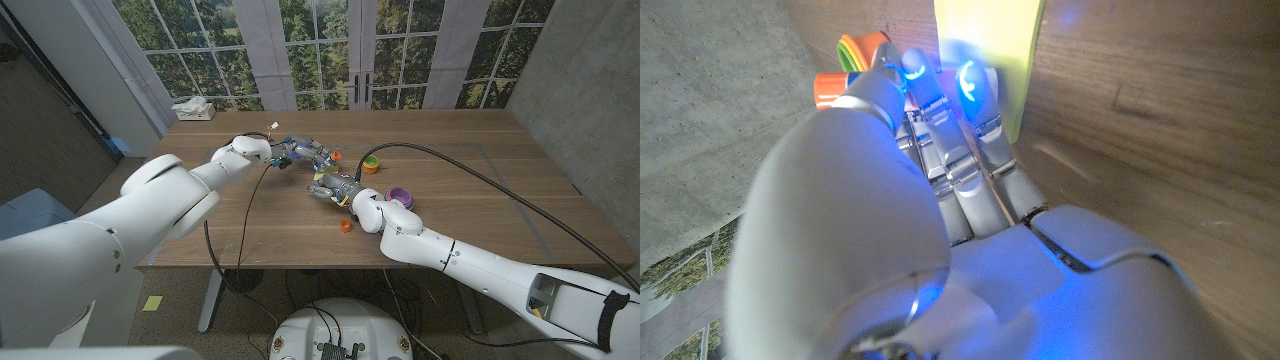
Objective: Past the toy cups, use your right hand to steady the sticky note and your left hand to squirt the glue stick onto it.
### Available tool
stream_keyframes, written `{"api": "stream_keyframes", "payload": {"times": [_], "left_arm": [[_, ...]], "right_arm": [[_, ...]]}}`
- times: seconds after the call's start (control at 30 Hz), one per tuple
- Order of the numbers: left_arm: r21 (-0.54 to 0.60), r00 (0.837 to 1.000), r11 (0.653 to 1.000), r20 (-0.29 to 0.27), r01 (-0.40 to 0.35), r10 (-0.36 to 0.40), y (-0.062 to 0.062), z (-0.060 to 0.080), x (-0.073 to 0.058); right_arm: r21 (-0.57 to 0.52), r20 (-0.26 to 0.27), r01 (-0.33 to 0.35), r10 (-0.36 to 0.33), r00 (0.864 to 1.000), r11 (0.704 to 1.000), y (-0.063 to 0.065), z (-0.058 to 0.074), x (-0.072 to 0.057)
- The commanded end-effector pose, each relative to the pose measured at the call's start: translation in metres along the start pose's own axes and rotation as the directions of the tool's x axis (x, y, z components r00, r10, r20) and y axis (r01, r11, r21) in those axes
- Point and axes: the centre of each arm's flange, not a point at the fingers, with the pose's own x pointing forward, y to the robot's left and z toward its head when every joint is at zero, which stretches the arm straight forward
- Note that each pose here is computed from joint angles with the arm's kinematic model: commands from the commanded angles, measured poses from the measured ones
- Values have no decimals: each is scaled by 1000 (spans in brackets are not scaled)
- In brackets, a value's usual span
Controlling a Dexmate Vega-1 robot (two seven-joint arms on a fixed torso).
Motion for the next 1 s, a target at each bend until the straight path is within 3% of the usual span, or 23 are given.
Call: {"api": "stream_keyframes", "payload": {"times": [0.03,0.43,0.8,1.0], "left_arm": [[-5,988,1000,154,27,-25,8,22,-13],[22,970,1000,242,18,-22,9,34,-23],[84,957,992,282,-90,63,4,52,-37],[102,953,986,287,-129,95,1,54,-43]], "right_arm": [[0,8,2,-2,1000,1000,0,-2,-1],[2,12,-3,3,1000,1000,0,-3,-3],[18,13,15,-15,1000,1000,0,-4,-9],[34,22,31,-32,999,999,-1,-5,-14]]}}
